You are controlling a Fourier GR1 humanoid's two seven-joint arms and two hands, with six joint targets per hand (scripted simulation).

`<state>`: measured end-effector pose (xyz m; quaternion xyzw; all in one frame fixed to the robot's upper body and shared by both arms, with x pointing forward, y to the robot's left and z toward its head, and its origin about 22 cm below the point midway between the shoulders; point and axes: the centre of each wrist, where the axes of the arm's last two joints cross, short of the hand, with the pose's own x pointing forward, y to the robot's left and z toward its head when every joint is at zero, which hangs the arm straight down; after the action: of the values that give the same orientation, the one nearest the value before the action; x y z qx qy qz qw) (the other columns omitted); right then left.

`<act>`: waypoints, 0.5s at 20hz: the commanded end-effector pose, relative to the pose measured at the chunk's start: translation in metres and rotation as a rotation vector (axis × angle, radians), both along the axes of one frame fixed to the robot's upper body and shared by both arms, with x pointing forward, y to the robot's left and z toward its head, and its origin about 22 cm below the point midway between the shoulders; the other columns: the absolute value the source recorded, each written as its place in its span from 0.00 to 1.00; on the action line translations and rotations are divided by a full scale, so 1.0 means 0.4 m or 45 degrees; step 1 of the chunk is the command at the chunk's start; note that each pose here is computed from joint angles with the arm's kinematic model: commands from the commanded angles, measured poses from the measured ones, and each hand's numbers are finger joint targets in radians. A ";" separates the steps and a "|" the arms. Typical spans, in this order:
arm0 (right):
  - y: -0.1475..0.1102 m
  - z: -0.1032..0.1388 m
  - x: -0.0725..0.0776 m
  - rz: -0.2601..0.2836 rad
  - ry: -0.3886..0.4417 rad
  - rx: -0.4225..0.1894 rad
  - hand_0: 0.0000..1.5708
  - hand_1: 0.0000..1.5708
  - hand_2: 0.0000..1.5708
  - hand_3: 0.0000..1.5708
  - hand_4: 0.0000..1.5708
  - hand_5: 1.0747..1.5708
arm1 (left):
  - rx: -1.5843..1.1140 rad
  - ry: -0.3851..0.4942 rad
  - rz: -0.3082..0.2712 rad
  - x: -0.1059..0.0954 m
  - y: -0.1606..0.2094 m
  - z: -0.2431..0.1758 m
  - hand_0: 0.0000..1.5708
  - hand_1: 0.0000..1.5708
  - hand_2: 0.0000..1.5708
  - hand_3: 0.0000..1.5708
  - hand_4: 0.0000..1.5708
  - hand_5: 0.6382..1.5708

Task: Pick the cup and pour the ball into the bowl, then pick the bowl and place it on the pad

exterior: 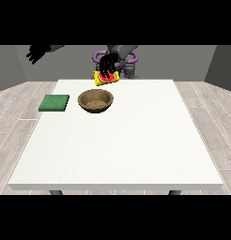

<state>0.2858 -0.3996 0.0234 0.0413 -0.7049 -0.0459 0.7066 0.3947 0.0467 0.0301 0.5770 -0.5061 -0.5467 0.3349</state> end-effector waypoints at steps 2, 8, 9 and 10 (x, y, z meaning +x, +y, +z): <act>0.002 -0.001 0.018 0.024 0.008 0.004 0.00 0.00 0.00 0.21 0.44 0.97 | 0.238 0.042 -0.024 -0.022 -0.049 0.026 0.26 0.26 0.85 0.99 0.65 1.00; 0.034 -0.029 0.019 -0.019 0.043 -0.001 0.00 0.00 0.00 0.11 0.45 0.96 | 0.327 0.108 -0.081 -0.086 -0.074 -0.006 0.00 0.00 0.73 1.00 0.71 1.00; 0.011 -0.030 0.006 -0.022 0.010 -0.006 0.00 0.00 0.00 0.03 0.45 0.95 | 0.309 0.070 -0.100 -0.072 -0.092 0.042 0.00 0.00 0.68 0.98 0.71 1.00; 0.011 -0.008 0.023 -0.004 0.059 -0.006 0.00 0.00 0.00 0.09 0.46 0.95 | 0.300 0.113 -0.103 -0.087 -0.095 0.036 0.00 0.00 0.67 0.98 0.70 1.00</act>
<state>0.2934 -0.3948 0.0157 0.0393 -0.6976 -0.0490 0.7137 0.3674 0.0138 0.0410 0.5784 -0.4528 -0.6235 0.2678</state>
